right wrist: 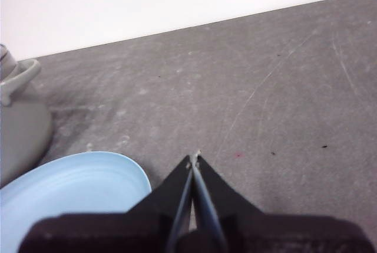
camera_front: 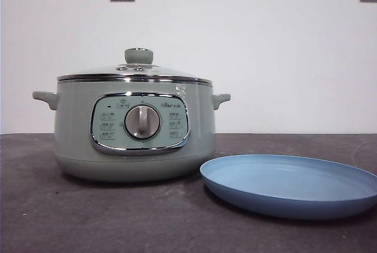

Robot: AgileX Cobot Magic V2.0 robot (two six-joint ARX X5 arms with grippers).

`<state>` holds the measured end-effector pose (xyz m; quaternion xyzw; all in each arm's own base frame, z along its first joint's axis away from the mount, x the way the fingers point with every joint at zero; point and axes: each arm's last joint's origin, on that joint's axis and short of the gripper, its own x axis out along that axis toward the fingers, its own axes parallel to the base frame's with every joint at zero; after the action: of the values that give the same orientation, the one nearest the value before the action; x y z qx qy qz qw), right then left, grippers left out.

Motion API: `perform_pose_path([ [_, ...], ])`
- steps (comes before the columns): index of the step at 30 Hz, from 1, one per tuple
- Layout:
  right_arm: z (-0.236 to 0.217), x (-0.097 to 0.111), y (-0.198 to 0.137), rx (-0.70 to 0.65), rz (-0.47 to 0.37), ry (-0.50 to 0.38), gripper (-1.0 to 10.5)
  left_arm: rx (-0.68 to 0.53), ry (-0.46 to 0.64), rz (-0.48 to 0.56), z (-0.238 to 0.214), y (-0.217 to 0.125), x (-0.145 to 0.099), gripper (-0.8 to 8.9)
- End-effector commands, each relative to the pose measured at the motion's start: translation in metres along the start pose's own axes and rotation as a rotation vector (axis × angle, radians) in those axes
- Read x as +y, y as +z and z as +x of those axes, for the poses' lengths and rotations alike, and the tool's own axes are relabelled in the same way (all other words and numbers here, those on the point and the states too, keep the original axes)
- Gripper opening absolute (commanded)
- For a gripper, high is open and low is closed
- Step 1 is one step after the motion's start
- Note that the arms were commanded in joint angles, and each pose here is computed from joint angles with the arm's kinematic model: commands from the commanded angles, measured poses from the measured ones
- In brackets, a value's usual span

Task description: Take the potato out from the steamer,put the potato on the plate,close the lid

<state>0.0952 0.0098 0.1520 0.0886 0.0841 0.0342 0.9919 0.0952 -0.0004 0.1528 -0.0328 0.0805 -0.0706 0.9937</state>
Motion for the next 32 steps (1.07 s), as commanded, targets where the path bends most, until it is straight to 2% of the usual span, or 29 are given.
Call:
perform_pose_path([
  [1,0.001,0.0,-0.002,0.001,0.112,0.001,0.0,0.012,-0.018,-0.125,0.001,-0.005,0.0,-0.04],
  [6,0.0,0.0,-0.001,-0.002,0.211,0.015,0.0,0.009,-0.086,-0.282,0.001,-0.003,-0.002,-0.05],
  [9,-0.002,0.003,0.005,0.002,0.274,0.088,-0.1,0.004,-0.143,-0.342,-0.001,0.003,-0.004,-0.08],
  [12,-0.005,0.007,0.014,-0.008,0.3,0.142,-0.1,-0.011,-0.179,-0.357,-0.005,0.013,-0.006,-0.08],
  [18,-0.013,0.013,0.042,-0.033,0.294,0.207,-0.1,-0.019,-0.18,-0.363,-0.018,0.043,-0.01,-0.08],
  [23,-0.016,0.021,0.071,0.007,0.263,0.289,-0.1,0.024,-0.208,-0.362,-0.026,0.068,-0.014,-0.08],
  [27,-0.013,0.028,0.094,0.107,0.156,0.34,-0.1,0.065,-0.3,-0.336,-0.028,0.088,-0.018,-0.08],
  [32,-0.005,0.038,0.124,0.287,0.033,0.449,-0.1,0.152,-0.38,-0.263,-0.026,0.109,-0.021,-0.08],
])
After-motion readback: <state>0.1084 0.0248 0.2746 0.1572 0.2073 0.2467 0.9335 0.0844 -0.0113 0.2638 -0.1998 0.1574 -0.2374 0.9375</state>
